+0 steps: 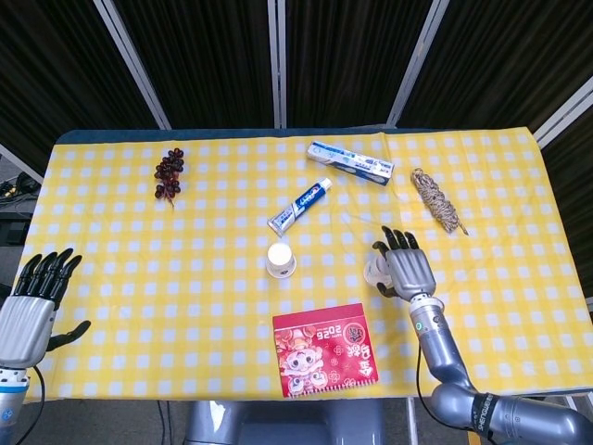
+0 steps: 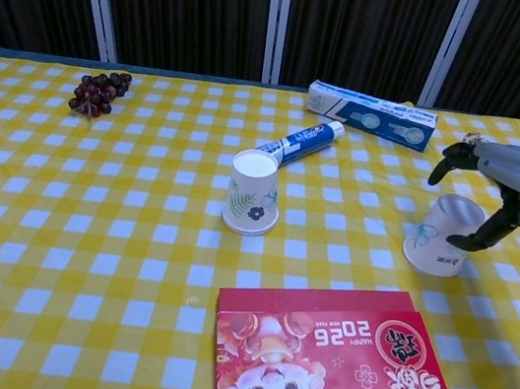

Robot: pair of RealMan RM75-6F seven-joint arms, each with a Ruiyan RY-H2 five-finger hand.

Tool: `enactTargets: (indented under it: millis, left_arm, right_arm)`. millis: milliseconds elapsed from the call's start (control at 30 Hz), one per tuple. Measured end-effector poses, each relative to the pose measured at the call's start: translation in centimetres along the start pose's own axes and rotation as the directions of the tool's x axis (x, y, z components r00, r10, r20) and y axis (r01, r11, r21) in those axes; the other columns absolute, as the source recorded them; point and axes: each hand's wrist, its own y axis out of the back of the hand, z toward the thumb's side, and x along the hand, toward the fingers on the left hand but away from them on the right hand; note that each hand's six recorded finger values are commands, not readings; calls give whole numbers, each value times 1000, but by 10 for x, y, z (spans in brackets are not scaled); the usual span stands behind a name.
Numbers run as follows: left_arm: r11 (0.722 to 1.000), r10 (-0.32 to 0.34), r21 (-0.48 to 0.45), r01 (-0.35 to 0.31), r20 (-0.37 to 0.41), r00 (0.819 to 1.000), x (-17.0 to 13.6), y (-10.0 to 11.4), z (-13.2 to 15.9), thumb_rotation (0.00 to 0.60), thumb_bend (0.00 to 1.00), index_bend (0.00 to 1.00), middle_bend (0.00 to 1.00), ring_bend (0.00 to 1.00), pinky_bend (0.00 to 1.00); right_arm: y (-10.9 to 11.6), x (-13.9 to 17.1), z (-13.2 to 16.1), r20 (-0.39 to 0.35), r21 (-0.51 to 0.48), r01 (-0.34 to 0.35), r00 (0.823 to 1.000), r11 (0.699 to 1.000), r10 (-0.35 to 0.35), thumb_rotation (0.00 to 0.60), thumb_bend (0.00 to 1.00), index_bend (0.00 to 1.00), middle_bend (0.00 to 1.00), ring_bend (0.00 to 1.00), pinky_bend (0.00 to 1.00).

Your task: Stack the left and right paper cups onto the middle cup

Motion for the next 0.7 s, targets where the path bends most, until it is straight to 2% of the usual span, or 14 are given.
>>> enactTargets:
  millis: [167, 433, 700]
  left_arm:
    - [1000, -3, -6, 3, 0, 1000, 0, 1, 0, 600, 48, 0, 0, 0, 0]
    - [999, 1, -32, -1, 7, 1000, 0, 4, 0, 600, 47, 0, 0, 0, 0]
    - [999, 6, -41, -6, 9, 1000, 0, 5, 0, 600, 48, 0, 0, 0, 0]
  right_arm:
    - [-5, 0, 2, 8, 14, -15, 1000, 1000, 15, 600, 196, 257, 0, 0, 0]
    - [-11, -4, -9, 51, 29, -28, 998, 999, 27, 600, 285, 295, 4, 0, 0]
    - [-8, -4, -13, 62, 40, -10, 998, 999, 7, 600, 306, 362, 41, 0, 0]
